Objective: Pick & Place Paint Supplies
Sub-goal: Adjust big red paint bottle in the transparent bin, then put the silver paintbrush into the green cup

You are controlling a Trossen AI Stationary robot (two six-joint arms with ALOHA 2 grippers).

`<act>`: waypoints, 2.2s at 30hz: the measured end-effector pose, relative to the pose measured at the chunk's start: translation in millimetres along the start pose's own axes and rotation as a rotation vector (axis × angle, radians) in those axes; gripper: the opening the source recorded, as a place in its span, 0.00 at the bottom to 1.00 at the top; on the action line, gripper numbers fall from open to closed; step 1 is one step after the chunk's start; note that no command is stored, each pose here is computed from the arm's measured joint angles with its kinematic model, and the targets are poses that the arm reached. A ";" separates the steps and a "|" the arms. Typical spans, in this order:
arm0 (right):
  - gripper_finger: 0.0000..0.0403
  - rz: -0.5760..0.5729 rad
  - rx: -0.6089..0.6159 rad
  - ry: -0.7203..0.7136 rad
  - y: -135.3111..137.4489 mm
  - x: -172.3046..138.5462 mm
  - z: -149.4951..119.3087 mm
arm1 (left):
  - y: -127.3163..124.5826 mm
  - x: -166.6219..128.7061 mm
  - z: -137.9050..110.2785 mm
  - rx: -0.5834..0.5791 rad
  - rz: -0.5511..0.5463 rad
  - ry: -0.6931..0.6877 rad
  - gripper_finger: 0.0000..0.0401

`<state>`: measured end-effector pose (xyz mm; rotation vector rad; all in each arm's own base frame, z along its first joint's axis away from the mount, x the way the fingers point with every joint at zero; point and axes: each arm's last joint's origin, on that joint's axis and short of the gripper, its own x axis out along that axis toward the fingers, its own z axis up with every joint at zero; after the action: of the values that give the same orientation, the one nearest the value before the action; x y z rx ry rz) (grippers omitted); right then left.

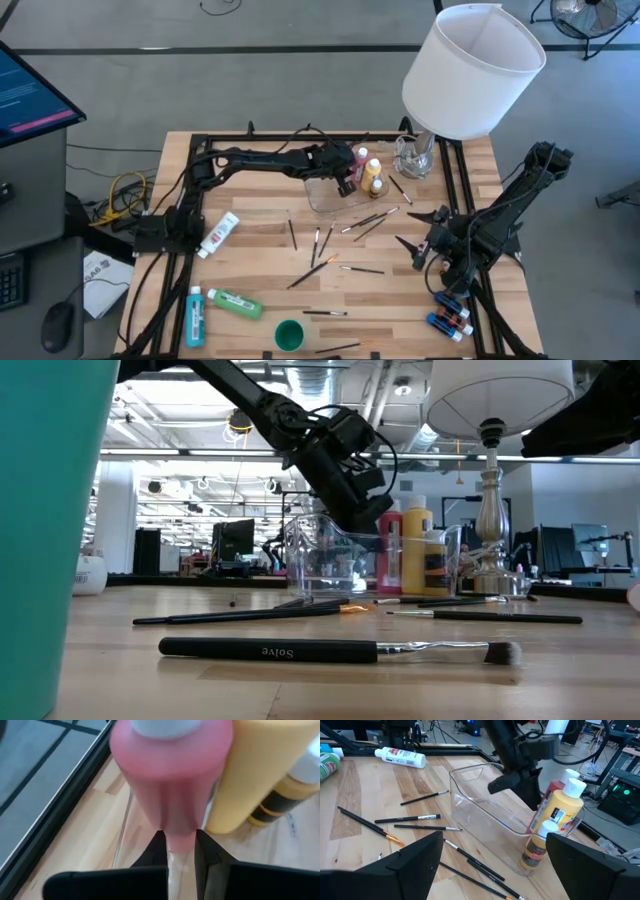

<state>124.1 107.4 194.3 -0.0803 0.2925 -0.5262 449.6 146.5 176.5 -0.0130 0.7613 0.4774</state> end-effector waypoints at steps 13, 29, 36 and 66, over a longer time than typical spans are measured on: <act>0.87 0.001 0.003 -0.001 0.2 0.0 0.2 | -0.5 13.2 -8.4 -0.003 -0.010 0.016 0.00; 0.87 0.001 0.004 -0.001 0.2 0.0 0.3 | 0.9 13.5 -5.4 0.008 -0.010 -0.015 0.00; 0.86 0.001 0.004 -0.001 0.2 0.0 0.3 | -9.1 6.9 -5.2 0.036 0.008 0.007 0.00; 0.86 0.002 0.123 -0.026 7.7 4.9 8.4 | -27.3 -220.8 -36.5 0.025 -0.306 -0.581 0.00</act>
<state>134.3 111.6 199.9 0.0320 0.2344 -0.5392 299.4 24.8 292.6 0.0312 0.1872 0.1613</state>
